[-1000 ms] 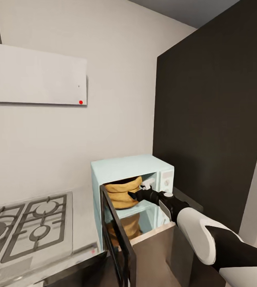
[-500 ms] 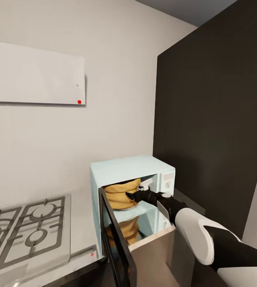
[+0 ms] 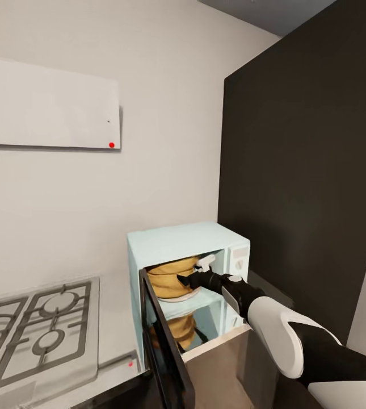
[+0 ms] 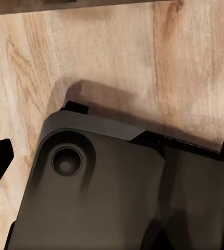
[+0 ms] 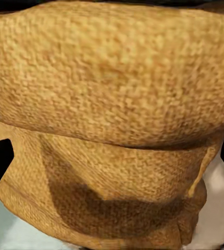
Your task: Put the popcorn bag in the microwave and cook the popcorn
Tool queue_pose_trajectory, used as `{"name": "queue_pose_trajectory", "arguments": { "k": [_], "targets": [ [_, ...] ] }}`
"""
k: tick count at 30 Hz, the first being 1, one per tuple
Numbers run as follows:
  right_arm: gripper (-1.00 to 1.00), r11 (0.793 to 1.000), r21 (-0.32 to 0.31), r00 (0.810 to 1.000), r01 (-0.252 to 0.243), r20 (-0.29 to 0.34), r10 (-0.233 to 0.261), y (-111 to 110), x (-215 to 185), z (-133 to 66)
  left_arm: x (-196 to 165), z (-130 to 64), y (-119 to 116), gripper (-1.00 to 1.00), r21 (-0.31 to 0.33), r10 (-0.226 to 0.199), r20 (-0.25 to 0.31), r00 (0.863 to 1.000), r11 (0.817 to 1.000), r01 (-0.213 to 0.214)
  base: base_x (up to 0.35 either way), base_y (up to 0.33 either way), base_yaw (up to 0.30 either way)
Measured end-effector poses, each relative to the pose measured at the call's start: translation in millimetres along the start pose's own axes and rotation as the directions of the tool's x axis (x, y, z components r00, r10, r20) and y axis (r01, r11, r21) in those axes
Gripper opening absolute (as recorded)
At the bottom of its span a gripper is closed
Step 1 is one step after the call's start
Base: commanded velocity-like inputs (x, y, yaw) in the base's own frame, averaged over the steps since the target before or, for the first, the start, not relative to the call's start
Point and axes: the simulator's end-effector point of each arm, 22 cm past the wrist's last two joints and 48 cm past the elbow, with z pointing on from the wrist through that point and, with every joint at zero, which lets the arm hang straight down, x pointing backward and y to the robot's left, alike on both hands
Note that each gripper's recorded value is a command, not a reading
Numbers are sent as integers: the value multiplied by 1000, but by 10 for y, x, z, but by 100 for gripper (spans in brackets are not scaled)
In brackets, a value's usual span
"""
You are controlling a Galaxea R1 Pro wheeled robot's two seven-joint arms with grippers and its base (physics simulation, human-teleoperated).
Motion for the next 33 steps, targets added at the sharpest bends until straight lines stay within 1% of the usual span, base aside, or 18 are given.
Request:
{"name": "queue_pose_trajectory", "arguments": {
  "k": [2,7,13,14,15,17,19,21,23,26,33],
  "targets": [
    [100,1000,-11,1000,12,-2,-12,42,2,13,-1,0,-2,100,-1,-2,1,1000,1000,2,-304,0,0],
    [100,1000,0,1000,22,4,-22,-12,-36,-2,3,0,-8,100,-4,-3,1,1000,1000,3,-318,0,0],
    [100,1000,5,1000,23,5,-23,-26,-43,-2,10,-1,-7,100,-4,-3,0,1000,1000,3,-319,0,0],
    [100,1000,7,1000,23,5,-23,-30,-45,-3,10,0,-1,100,-5,-3,-1,1000,1000,3,0,0,0],
    [100,1000,3,999,21,28,-21,0,-153,5,-45,0,35,100,-11,-8,11,1000,1000,8,0,0,0],
    [100,1000,4,997,17,69,-18,21,-338,33,-52,1,35,100,-11,-11,9,1000,1000,11,0,0,0],
    [100,1000,14,995,13,98,-14,-23,-489,27,-53,1,46,100,-13,-10,9,1000,1000,11,0,0,0],
    [100,1000,17,995,16,94,-17,-35,-542,33,-73,1,132,100,-24,-9,11,1000,1000,10,0,0,0],
    [100,1000,18,996,17,90,-18,-47,-588,37,-85,1,170,100,-28,-8,12,1000,1000,8,-18,0,0],
    [100,1000,19,996,21,85,-22,-66,-662,46,-88,3,182,100,-31,-14,13,1000,999,15,-321,0,0],
    [100,999,24,993,42,108,-45,-100,-896,40,-91,2,191,100,-33,-16,14,1000,999,16,-339,0,0]
  ]
}}
